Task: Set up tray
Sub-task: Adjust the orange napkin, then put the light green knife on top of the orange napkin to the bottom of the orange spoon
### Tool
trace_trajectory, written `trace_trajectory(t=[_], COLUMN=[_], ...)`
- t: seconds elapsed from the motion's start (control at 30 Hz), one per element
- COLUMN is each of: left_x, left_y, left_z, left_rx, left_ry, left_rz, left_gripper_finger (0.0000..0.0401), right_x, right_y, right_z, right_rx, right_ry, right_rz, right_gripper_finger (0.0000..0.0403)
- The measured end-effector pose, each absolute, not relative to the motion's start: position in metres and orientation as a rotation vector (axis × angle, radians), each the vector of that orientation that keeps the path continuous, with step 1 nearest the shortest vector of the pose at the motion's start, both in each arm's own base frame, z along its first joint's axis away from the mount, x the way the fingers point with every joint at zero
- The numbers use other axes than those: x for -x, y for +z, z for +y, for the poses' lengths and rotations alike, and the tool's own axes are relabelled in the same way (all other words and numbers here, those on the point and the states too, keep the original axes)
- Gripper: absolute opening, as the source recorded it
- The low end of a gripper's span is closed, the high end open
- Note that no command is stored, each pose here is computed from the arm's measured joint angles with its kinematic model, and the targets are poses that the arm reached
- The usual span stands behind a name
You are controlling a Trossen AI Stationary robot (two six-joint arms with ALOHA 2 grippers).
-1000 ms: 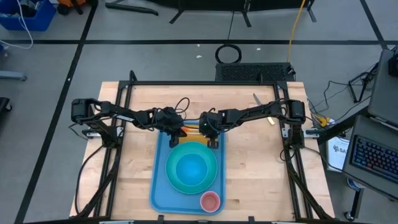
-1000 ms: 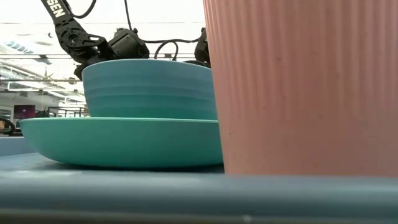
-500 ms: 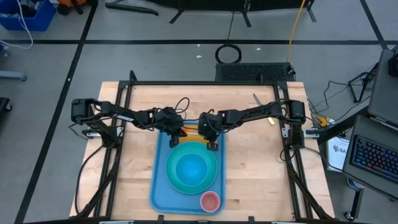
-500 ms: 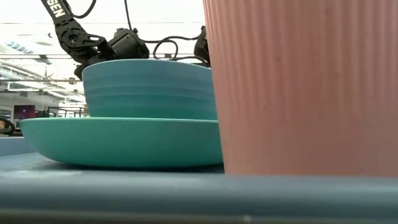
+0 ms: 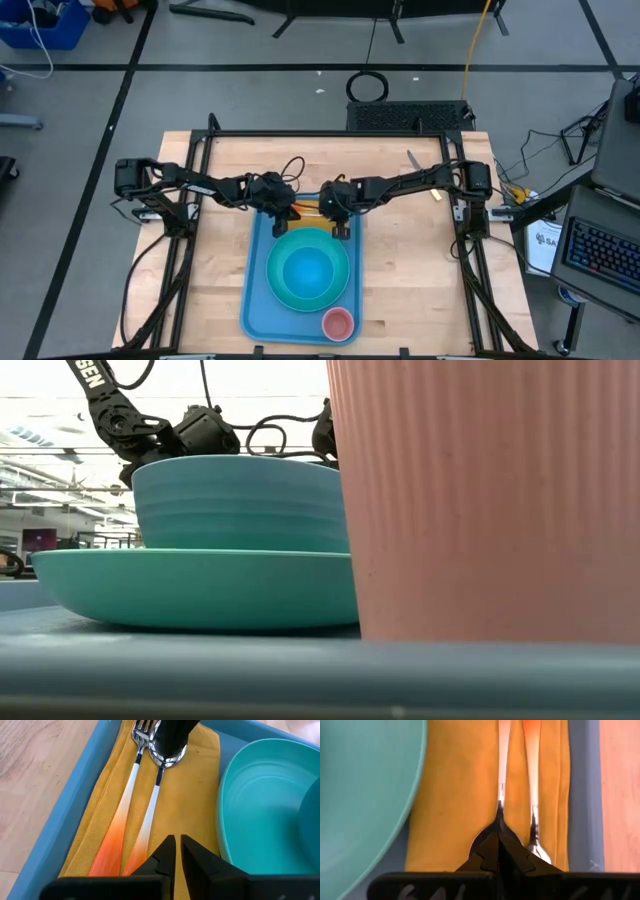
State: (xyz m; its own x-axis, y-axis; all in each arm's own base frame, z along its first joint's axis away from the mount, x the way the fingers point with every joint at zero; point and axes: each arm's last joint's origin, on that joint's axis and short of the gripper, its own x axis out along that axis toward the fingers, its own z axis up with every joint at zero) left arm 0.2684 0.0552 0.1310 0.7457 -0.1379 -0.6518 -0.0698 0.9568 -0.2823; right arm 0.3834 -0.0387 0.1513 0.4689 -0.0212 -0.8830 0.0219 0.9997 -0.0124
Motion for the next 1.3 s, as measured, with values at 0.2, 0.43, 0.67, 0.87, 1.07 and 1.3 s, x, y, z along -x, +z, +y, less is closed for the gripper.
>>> trace_trajectory(t=[0.2,0.43,0.67,0.87,1.07,1.3], left_x=[-0.268,-0.269,-0.269,-0.269,-0.269,-0.269], left_y=[0.131,0.131,0.131,0.131,0.131,0.131], left_z=[0.055,0.055,0.055,0.055,0.055,0.055], left_rx=[0.299,0.300,0.300,0.308,0.308,0.307], left_ry=[-0.037,-0.037,-0.037,-0.034,-0.034,-0.034], left_rz=[0.731,0.730,0.728,0.728,0.728,0.726], left_gripper_finger=[0.0031,0.0031,0.0031,0.0031,0.0031,0.0031], right_x=[-0.380,-0.380,-0.382,-0.384,-0.387,-0.375], right_y=[0.150,0.150,0.151,0.152,0.159,0.192], right_z=[-0.038,-0.037,-0.036,-0.037,-0.037,-0.045], right_rx=[-0.016,-0.063,-0.104,-0.091,-0.046,0.096], right_ry=[-0.030,0.007,0.044,0.044,0.040,-0.227], right_rz=[1.123,1.114,1.093,1.072,1.010,0.976], right_gripper_finger=[0.0000,0.0000,0.0000,0.0000,0.0000,0.0000])
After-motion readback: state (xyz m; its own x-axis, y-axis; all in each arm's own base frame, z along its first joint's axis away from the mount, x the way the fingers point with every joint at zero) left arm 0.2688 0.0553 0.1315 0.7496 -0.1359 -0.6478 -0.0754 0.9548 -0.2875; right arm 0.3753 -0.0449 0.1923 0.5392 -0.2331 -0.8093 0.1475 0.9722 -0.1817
